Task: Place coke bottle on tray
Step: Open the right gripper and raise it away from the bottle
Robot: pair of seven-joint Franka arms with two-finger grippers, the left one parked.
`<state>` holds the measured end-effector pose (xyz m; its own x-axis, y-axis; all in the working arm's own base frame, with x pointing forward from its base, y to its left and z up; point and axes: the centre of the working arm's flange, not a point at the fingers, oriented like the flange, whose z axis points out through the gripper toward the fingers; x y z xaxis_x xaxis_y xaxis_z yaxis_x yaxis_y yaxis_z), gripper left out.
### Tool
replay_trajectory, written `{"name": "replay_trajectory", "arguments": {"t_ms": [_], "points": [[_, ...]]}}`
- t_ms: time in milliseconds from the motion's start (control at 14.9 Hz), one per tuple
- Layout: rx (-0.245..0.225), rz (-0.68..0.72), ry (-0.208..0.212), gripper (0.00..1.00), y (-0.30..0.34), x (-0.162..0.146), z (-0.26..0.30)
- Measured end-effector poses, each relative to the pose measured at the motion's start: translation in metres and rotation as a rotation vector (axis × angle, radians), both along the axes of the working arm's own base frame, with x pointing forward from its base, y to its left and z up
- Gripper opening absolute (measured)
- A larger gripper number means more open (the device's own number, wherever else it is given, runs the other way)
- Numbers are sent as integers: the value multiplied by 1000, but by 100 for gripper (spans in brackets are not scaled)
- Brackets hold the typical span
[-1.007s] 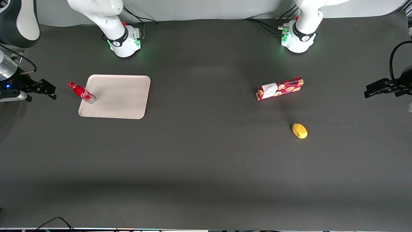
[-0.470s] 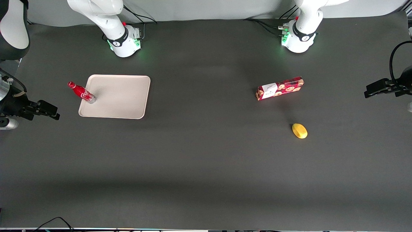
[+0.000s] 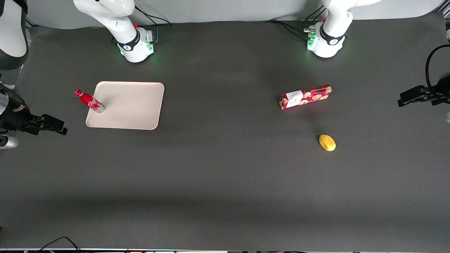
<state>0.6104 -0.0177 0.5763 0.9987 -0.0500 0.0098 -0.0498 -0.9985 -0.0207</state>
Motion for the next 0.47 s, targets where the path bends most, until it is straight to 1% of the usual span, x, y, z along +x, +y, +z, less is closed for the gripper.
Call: {"name": "replay_trajectory", "arguments": {"t_ms": [134, 201, 269, 470], "points": [[0, 2, 47, 100, 2, -10, 3], [-1, 4, 58, 100, 3, -14, 7], [-1, 6, 62, 100, 4, -18, 11], [-5, 9, 52, 100, 7, -27, 26]]}}
